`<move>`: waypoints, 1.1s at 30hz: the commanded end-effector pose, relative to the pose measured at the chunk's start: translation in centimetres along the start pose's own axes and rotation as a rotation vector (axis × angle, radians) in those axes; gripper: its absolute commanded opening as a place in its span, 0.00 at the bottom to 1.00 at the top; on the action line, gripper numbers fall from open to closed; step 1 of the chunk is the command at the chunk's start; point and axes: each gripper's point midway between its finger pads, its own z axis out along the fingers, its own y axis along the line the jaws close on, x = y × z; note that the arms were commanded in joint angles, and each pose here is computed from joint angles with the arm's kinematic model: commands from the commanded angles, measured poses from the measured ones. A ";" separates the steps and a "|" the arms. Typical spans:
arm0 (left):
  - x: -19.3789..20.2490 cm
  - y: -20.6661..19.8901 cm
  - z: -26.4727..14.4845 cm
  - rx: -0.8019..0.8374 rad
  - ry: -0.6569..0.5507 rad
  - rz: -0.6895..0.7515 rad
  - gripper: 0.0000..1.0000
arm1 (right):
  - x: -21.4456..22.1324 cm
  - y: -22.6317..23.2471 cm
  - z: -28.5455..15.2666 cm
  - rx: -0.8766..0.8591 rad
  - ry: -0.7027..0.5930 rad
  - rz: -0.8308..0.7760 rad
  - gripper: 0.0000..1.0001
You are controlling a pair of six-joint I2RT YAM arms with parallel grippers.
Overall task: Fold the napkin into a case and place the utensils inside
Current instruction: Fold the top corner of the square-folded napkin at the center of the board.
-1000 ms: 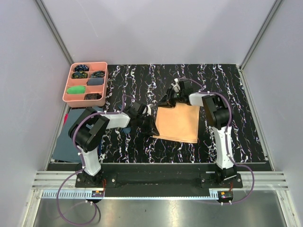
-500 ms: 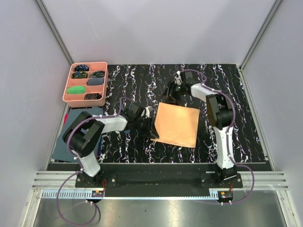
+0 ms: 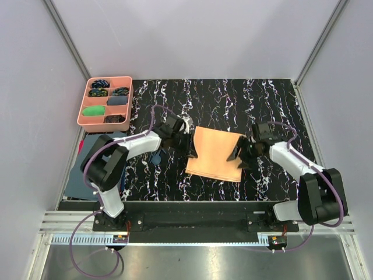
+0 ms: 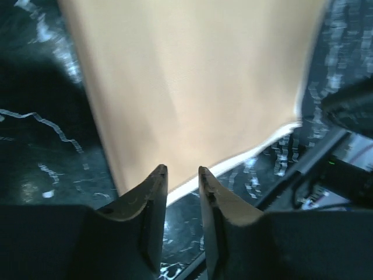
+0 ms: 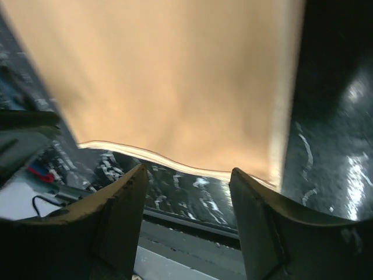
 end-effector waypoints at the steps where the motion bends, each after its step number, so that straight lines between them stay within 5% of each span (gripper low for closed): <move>1: 0.9 3.3 1.3 -0.116 0.025 0.013 0.27 | 1.8 -3.3 0.3 0.112 -0.019 0.125 0.65; 10: 5.0 4.2 2.0 -0.119 0.060 -0.032 0.22 | 3.4 -6.5 0.5 0.204 -0.035 0.156 0.53; 23: 5.7 3.9 2.0 -0.112 0.073 -0.030 0.22 | 3.7 -9.1 -0.5 0.304 -0.081 0.139 0.51; 33: 6.2 3.7 2.2 -0.100 0.082 -0.034 0.20 | 3.5 -8.7 0.0 0.272 -0.104 0.169 0.38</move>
